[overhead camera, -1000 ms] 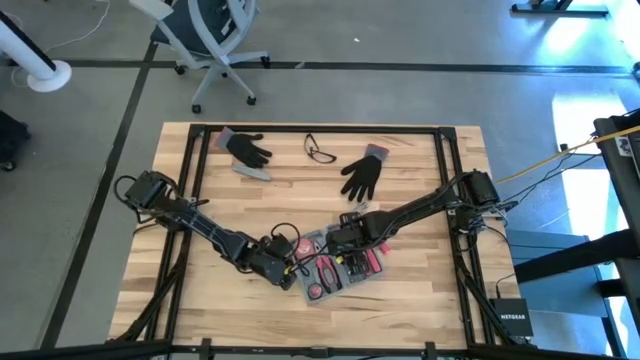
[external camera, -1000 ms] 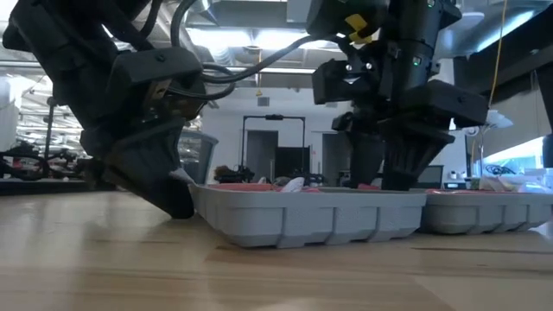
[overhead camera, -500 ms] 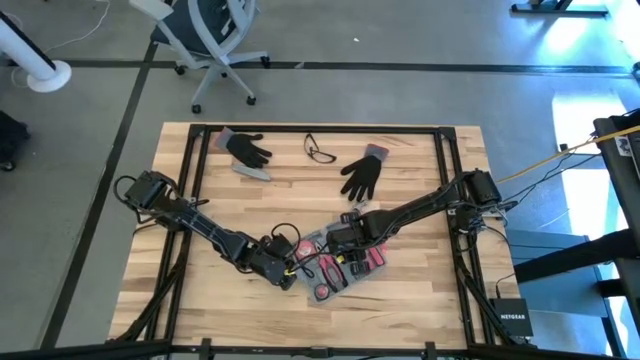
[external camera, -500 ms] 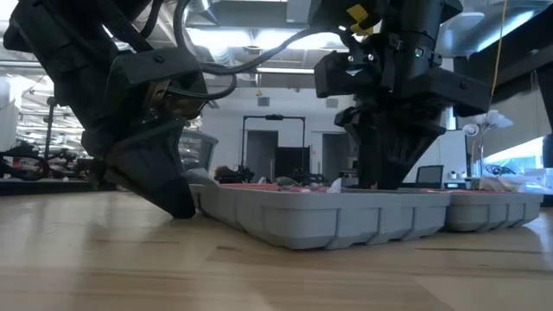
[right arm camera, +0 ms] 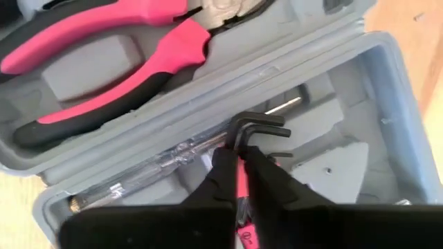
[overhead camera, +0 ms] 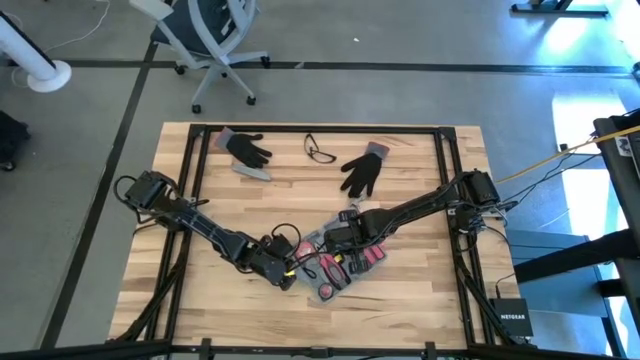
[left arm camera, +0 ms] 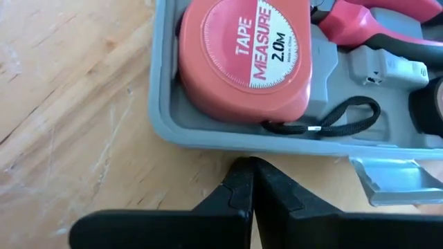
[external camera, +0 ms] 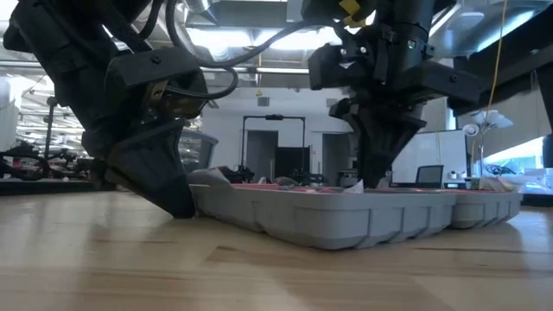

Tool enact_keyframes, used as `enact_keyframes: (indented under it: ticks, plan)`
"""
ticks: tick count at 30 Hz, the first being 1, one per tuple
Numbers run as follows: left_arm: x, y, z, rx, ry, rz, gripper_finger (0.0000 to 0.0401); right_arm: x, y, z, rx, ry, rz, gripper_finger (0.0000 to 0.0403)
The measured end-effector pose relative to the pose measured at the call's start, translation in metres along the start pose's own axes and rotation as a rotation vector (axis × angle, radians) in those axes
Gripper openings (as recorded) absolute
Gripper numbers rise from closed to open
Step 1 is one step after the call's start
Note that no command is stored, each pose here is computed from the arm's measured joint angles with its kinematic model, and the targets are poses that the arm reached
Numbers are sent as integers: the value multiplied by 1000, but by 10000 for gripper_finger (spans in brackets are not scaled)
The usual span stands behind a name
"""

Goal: Prefit tool cases

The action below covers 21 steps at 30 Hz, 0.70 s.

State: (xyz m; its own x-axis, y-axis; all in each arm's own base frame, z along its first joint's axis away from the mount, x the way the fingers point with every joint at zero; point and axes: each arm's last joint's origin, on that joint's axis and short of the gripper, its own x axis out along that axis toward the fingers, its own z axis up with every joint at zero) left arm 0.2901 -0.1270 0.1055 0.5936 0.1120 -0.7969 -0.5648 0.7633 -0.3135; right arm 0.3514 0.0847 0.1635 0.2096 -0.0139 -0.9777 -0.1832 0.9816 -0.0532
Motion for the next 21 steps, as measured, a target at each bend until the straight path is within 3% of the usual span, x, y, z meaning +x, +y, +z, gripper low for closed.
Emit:
enact_keyframes:
  ticks: [12,21]
  plan:
    - [-1,0,1,6,-7,-6,0,-14,-1,-4,25,72,3,1]
    - [-13,0,4,134,-2,5,0,-43,-2,11,28,36,13,1]
